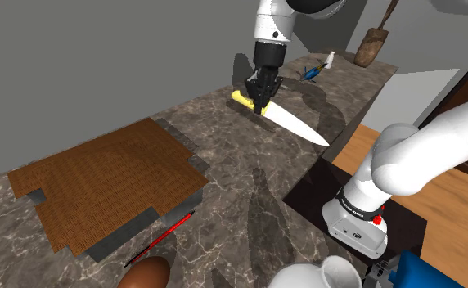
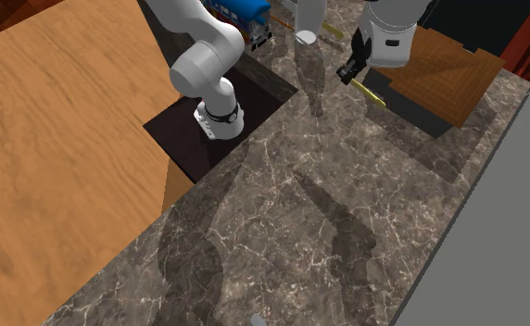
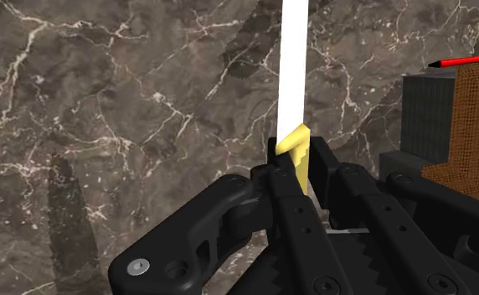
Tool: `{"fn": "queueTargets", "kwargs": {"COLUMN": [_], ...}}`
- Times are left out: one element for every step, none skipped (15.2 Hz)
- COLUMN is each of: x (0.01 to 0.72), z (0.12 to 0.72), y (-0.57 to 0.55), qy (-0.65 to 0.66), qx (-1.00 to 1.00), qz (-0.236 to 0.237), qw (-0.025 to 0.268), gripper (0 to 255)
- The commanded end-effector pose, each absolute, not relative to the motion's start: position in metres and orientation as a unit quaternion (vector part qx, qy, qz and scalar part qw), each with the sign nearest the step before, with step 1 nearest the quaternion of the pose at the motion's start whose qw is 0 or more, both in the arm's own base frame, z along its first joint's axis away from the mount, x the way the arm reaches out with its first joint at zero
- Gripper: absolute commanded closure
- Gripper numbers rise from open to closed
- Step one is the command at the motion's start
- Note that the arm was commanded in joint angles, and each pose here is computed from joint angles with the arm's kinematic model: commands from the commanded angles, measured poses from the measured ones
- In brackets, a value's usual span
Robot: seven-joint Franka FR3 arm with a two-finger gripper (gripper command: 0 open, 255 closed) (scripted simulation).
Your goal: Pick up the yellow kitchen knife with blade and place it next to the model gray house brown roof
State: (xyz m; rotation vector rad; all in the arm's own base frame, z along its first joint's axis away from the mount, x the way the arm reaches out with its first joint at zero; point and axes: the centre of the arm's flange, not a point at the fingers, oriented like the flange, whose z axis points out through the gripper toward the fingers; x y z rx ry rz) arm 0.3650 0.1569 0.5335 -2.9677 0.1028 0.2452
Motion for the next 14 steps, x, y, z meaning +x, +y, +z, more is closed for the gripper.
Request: {"fn": "queueTargets", "kwargs": {"x": [0.365,0.365,0.365,0.365,0.365,0.365,0.365,0.365,0.365,0.365,0.365,0.365,0.365,0.365], "z": [0.523,0.518,0.513,0.507,0.502,0.497,0.492,0.486,0.481,0.476,0.47,0.465,0.46,0.455], "y": [0.156,0.156,0.156,0.156,0.156,0.156,0.156,0.156,0.156,0.156,0.156,0.156,0.156,0.156], "qy": [0.035,0.035,0.035,0.035,0.035,0.035,0.035,0.035,0.035,0.035,0.035,0.035,0.035,0.035], "qx": [-0.993,-0.993,-0.993,-0.993,-0.993,-0.993,-0.993,-0.993,-0.993,-0.993,-0.993,-0.993,-0.993,-0.993], "qz": [0.082,0.082,0.082,0.082,0.082,0.082,0.082,0.082,0.082,0.082,0.082,0.082,0.082,0.082], "qw": [0.081,0.081,0.081,0.081,0.081,0.081,0.081,0.081,0.081,0.081,0.081,0.081,0.081,0.081], "gripper": [255,255,255,255,255,255,255,255,255,255,255,255,255,255]}}
